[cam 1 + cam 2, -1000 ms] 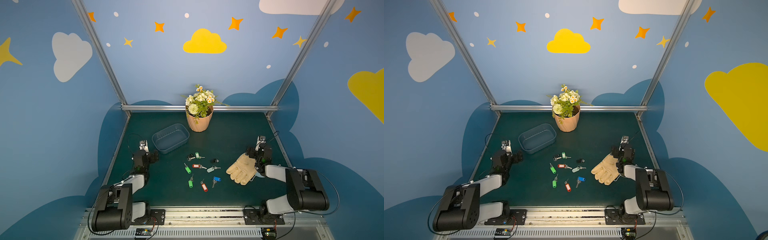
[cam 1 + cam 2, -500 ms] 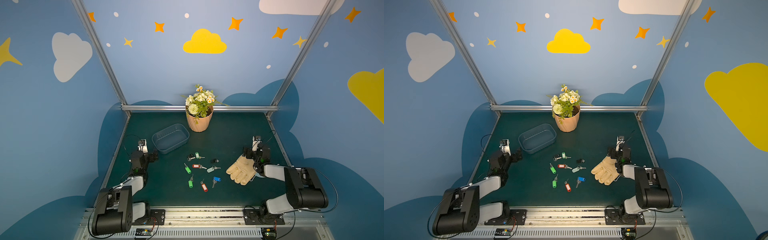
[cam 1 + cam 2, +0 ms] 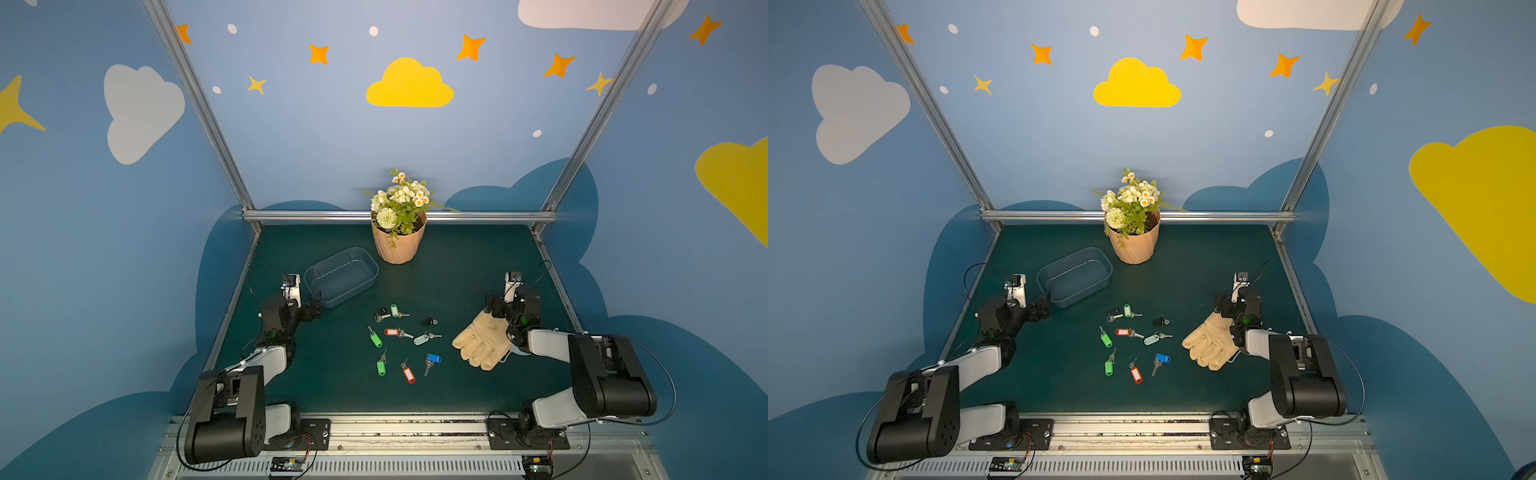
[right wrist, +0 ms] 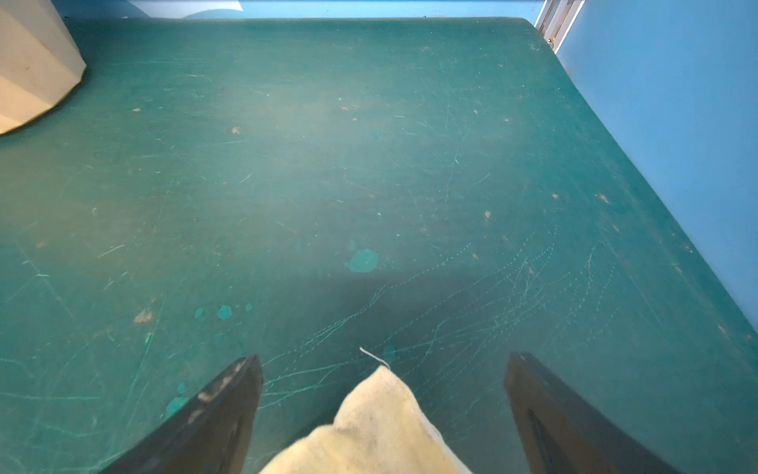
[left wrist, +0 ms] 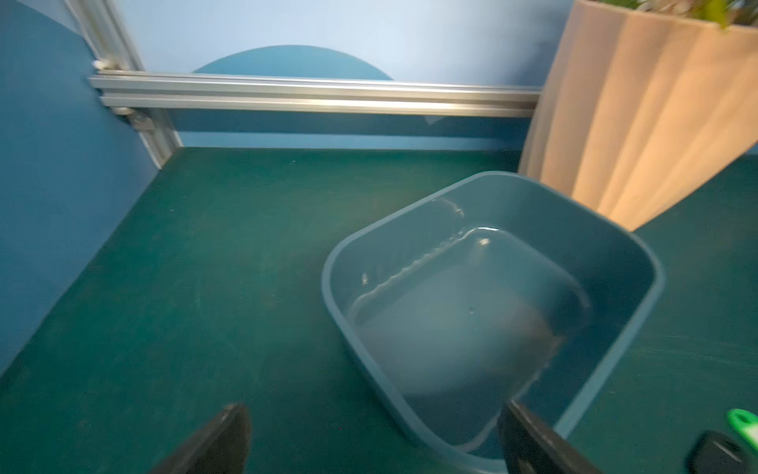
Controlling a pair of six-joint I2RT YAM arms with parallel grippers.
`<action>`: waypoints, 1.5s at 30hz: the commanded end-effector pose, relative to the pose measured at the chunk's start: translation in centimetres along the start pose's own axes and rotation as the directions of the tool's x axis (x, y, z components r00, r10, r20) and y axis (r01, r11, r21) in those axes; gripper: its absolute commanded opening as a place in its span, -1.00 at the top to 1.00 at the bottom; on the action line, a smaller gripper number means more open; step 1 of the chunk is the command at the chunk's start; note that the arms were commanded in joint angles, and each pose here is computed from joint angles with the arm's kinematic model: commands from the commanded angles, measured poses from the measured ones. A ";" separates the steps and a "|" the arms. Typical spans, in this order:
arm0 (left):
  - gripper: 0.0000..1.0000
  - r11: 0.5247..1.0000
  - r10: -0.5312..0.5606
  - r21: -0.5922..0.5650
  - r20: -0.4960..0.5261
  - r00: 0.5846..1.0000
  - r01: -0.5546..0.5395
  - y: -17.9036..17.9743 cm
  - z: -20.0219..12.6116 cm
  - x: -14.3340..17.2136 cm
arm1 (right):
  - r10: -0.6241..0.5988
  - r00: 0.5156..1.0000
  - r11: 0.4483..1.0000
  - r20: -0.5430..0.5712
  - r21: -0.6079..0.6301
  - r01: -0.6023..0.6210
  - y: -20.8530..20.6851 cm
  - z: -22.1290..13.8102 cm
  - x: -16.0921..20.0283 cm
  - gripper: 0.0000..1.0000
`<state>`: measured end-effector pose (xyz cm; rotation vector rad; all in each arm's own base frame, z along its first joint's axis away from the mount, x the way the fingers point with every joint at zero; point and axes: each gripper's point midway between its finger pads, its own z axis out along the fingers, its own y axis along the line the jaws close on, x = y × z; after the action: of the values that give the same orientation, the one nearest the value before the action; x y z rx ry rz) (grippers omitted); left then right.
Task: Take the keys out of the storage box
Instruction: Reset both arms
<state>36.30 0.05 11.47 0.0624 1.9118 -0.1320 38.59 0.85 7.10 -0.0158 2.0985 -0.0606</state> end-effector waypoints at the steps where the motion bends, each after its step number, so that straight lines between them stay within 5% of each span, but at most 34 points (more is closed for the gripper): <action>1: -1.00 0.993 0.020 0.116 0.037 0.999 -0.024 -2.4 0.8 -0.1 | -0.001 0.999 1.000 0.041 -0.010 0.002 0.2 -0.2 -1.6 -0.97; 6: -1.00 0.988 0.010 0.157 0.016 1.000 -0.012 -2.5 3.4 1.7 | -0.001 0.999 1.000 0.042 -0.009 0.001 0.2 -0.2 -1.7 -0.97; 8: -1.00 0.999 -0.043 0.018 -0.066 0.997 0.044 -0.1 3.6 2.0 | -0.001 0.999 1.000 0.041 -0.010 0.002 0.2 -0.2 -1.6 -0.96; 45: -1.00 0.999 -0.031 0.004 -0.059 0.998 0.032 -0.1 4.0 2.0 | -0.001 0.999 1.000 0.041 -0.010 0.002 0.2 -0.2 -1.6 -0.97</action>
<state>38.97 -0.58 7.82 0.0317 1.9730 -0.1725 38.58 0.89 7.09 -0.0175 2.0990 -0.0578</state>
